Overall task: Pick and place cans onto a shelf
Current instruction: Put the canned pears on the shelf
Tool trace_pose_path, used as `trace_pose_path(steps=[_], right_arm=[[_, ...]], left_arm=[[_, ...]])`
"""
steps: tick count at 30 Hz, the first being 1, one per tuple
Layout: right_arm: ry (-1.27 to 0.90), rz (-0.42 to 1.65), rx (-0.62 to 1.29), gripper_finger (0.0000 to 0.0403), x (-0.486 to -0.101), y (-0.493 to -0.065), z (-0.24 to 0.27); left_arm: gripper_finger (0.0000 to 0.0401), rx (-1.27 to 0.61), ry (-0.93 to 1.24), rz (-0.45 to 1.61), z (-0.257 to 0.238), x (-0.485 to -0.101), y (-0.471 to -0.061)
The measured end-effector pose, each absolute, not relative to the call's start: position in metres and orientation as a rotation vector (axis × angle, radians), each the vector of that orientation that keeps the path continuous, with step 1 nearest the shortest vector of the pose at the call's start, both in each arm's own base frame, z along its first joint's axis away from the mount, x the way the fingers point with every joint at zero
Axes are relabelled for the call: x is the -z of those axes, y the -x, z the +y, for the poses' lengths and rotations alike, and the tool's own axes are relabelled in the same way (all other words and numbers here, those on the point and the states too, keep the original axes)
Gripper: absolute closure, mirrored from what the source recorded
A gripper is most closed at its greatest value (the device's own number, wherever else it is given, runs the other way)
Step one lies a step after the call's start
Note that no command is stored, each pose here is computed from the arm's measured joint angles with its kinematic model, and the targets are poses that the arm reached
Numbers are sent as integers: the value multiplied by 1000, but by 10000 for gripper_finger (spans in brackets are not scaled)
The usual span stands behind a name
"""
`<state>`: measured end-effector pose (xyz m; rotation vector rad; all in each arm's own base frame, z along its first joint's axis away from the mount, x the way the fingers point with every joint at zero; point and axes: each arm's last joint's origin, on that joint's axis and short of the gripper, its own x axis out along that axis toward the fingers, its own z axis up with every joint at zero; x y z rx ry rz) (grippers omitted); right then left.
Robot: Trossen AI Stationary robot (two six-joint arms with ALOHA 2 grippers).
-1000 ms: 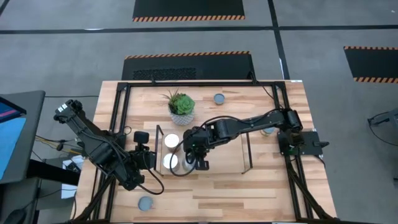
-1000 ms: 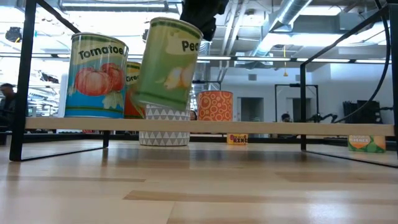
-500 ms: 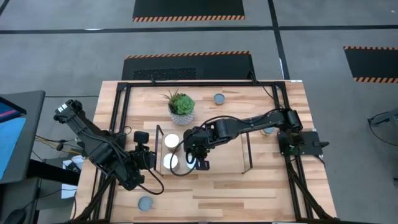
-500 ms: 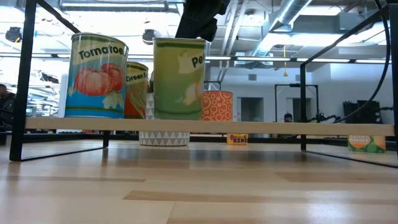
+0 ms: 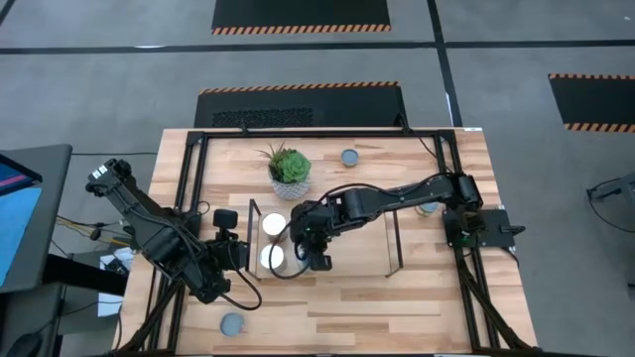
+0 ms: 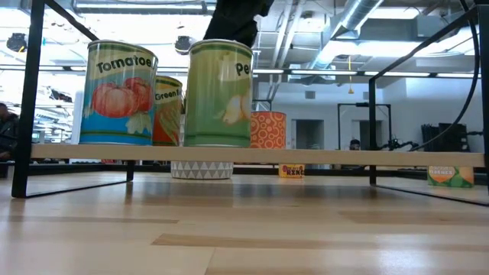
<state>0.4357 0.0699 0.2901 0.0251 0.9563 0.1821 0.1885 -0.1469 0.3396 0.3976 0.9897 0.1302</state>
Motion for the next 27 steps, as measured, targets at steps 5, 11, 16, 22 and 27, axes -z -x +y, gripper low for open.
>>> trace_pose_path(steps=[5, 11, 16, 22, 27], right_arm=[[-69, 1031, -169, 342, -301, -428, 67], [-101, 1256, -159, 342, -299, -403, 87], [-21, 1266, -151, 342, -279, -400, 110], [68, 1201, -74, 342, -259, -402, 122], [33, 1154, -58, 342, -257, -408, 119]], left_arm=[[344, -130, -397, 990, -147, -340, -188], [344, -124, -393, 994, -147, -339, -188], [344, -130, -381, 993, -147, -339, -188], [344, -138, -367, 992, -147, -339, -188], [344, -138, -368, 992, -147, -339, -188]])
